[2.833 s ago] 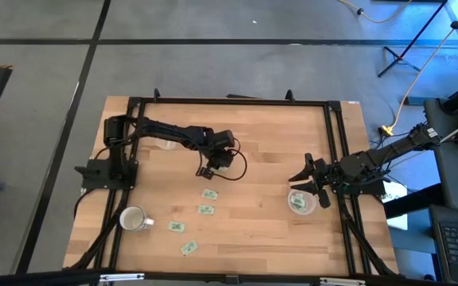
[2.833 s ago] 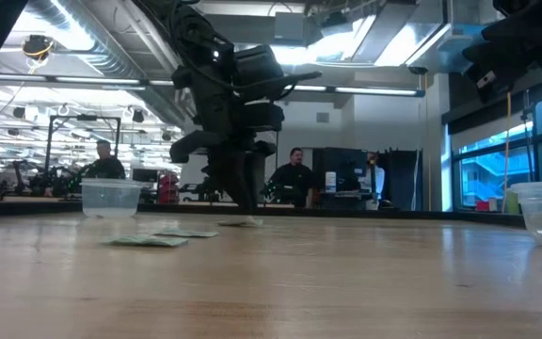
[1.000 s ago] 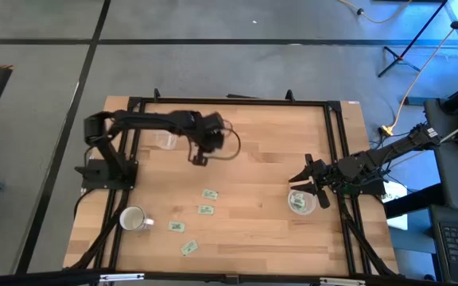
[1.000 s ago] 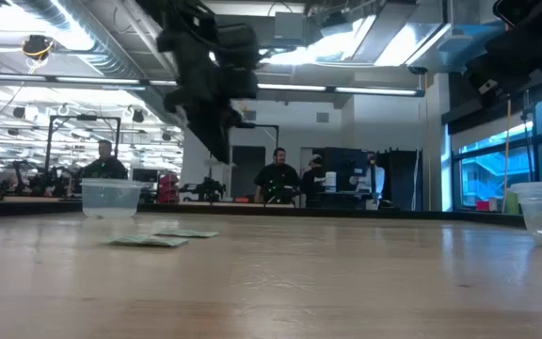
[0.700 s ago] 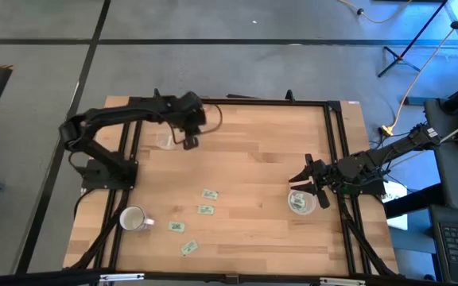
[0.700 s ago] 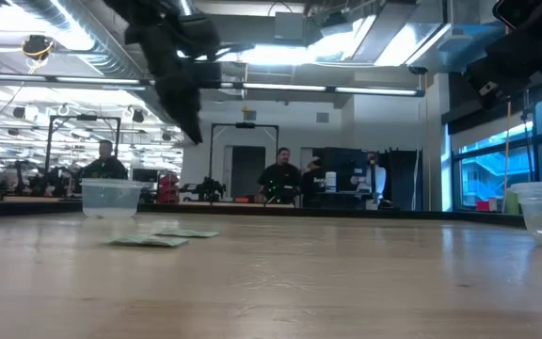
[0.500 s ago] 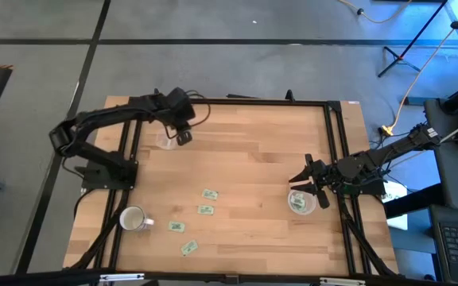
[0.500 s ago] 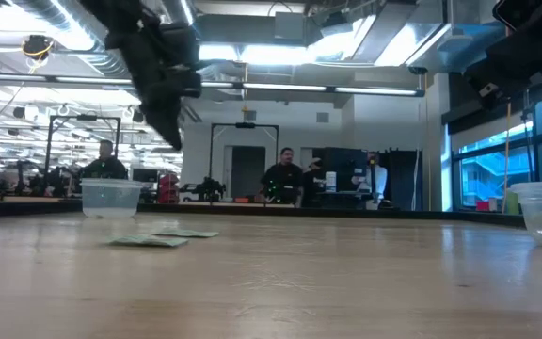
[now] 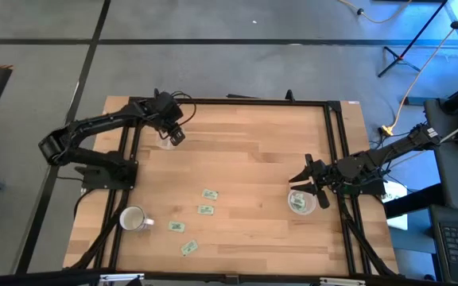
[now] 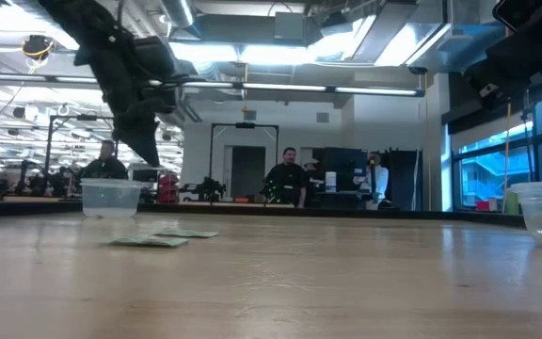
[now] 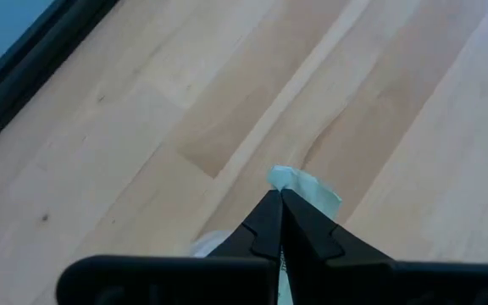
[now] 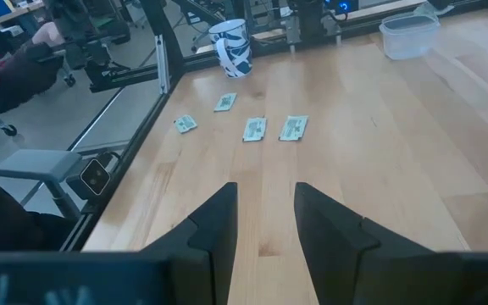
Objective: Pick and place Stevia / Truvia into bins
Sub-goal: Put the stevia packet into the square transparent container
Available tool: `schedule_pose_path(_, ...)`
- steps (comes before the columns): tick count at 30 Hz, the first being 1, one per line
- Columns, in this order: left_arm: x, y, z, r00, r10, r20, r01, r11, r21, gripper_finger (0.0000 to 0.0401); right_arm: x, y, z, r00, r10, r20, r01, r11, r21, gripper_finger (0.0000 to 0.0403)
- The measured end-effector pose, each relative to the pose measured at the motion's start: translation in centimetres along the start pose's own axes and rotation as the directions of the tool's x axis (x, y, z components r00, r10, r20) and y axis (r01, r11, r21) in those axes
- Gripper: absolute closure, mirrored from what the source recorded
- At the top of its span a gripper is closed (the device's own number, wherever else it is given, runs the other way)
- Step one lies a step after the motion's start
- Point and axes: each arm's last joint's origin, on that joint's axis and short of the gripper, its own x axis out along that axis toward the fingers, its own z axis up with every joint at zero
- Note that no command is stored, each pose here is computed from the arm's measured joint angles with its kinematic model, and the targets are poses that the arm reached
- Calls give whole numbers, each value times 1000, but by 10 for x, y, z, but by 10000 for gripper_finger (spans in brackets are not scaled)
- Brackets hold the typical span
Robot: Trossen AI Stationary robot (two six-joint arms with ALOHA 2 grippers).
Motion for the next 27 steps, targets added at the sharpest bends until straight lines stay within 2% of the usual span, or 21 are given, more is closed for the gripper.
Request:
schedule_pose_path(5, -6, 4, -14, 997, 16, 72, -13, 999, -50, 399, 0, 0, -1, 1000, -4, -12, 4, 1000, -3, 280)
schedule_pose_path(13, -1, 7, -39, 996, 58, 62, -50, 991, -126, 399, 0, -1, -2, 1000, -7, -18, 8, 1000, 19, 280)
schedule_pose_path(18, 2, 8, -45, 994, 104, 38, -98, 986, -132, 399, 0, -1, -2, 1000, -7, -19, 7, 1000, 21, 280)
schedule_pose_path(27, 4, 8, -49, 994, 109, 21, -105, 984, -144, 399, 0, -1, -2, 1000, -7, -19, 8, 1000, 21, 280)
